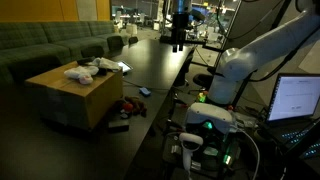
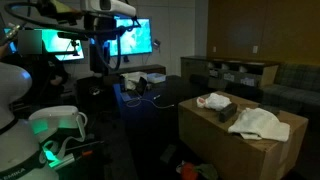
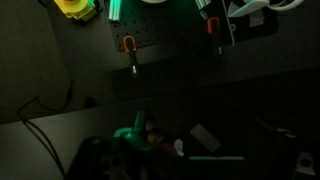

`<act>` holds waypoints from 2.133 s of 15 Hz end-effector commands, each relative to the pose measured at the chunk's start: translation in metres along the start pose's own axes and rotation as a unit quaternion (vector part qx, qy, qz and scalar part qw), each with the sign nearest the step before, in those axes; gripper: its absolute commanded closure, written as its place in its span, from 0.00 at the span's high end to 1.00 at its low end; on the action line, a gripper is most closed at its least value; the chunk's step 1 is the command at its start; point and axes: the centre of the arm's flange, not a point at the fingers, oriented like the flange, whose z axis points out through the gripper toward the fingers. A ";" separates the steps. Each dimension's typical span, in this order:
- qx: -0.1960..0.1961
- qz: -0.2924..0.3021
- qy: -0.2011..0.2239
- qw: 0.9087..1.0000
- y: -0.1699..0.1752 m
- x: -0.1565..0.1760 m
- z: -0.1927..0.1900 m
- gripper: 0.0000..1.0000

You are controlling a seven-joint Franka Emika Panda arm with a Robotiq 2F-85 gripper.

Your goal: Put the white towel on the table, then the blue sponge on the box, the right duster on the table, the moose doll on the box, the duster on the table, the turnip plushie on the box, the plastic on the table and finally the first left duster on the box

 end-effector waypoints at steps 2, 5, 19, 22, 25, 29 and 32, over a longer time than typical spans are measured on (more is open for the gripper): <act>0.000 0.000 0.003 1.000 0.000 0.000 -0.002 1.00; 0.000 0.000 0.003 1.000 0.000 0.000 -0.002 1.00; -0.016 -0.062 0.049 0.997 0.004 0.009 0.001 1.00; -0.013 -0.054 0.082 0.995 0.003 0.014 0.001 1.00; -0.007 -0.056 0.106 0.993 0.001 0.018 0.001 1.00; -0.013 -0.056 0.163 0.985 0.004 0.128 0.022 1.00; -0.020 -0.056 0.175 0.983 0.002 0.180 0.048 1.00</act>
